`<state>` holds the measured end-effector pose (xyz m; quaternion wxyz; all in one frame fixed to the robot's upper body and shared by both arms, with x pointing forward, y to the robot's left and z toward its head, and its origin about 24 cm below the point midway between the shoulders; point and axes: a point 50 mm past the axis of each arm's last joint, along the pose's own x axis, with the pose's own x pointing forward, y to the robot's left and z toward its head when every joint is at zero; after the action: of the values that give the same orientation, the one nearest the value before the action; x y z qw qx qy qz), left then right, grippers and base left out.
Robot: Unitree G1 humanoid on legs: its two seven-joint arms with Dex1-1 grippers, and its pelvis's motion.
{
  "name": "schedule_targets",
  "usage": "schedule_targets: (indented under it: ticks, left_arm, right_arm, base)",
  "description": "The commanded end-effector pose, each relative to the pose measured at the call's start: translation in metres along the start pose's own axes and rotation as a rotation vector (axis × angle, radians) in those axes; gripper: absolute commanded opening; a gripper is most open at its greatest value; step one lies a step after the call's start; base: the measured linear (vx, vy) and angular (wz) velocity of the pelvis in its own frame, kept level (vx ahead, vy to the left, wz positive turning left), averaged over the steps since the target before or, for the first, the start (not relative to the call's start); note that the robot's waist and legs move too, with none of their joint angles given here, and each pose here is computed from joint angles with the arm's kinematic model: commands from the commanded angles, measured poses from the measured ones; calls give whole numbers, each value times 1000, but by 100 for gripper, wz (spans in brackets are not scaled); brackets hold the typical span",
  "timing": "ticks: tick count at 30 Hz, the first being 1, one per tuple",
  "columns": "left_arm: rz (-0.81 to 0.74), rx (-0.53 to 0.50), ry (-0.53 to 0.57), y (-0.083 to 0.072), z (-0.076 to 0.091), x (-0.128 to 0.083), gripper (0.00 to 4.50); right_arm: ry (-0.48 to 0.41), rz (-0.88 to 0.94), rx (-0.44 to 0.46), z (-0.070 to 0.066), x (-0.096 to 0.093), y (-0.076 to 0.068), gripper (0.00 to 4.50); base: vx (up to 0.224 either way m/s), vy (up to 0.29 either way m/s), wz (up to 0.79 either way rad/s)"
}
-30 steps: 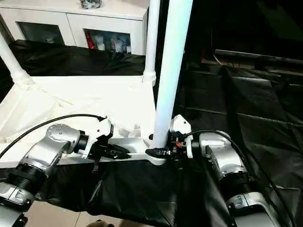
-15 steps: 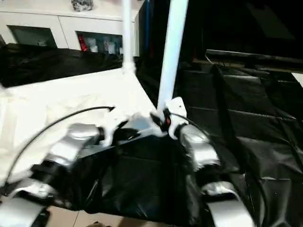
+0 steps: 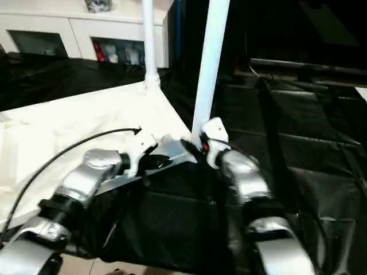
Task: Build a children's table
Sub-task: Rotate leg to tighten
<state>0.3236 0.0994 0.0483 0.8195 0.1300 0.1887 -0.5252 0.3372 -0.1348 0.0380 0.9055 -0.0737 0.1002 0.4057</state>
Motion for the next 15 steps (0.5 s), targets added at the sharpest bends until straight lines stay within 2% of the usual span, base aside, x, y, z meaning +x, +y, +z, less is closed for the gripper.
schedule_targets:
  ticks: [1, 6, 12, 15]
  left_arm:
    - [-115, 69, -100, -9, 19, 1, 0]
    - [-228, 83, -68, -10, 12, -13, 0]
    - [-284, 87, -25, -6, 7, -24, 0]
    - [-294, 88, -23, -6, 7, -26, 0]
  right_arm:
    - [76, 287, 15, -18, 7, 35, 302]
    - [105, 497, 13, -20, -12, 37, 302]
    - [175, 684, 28, -25, -27, 43, 252]
    - [188, 719, 40, -26, -30, 45, 232]
  base:
    - [0, 0, 0]
    - [0, 0, 0]
    - [0, 0, 0]
    - [0, 0, 0]
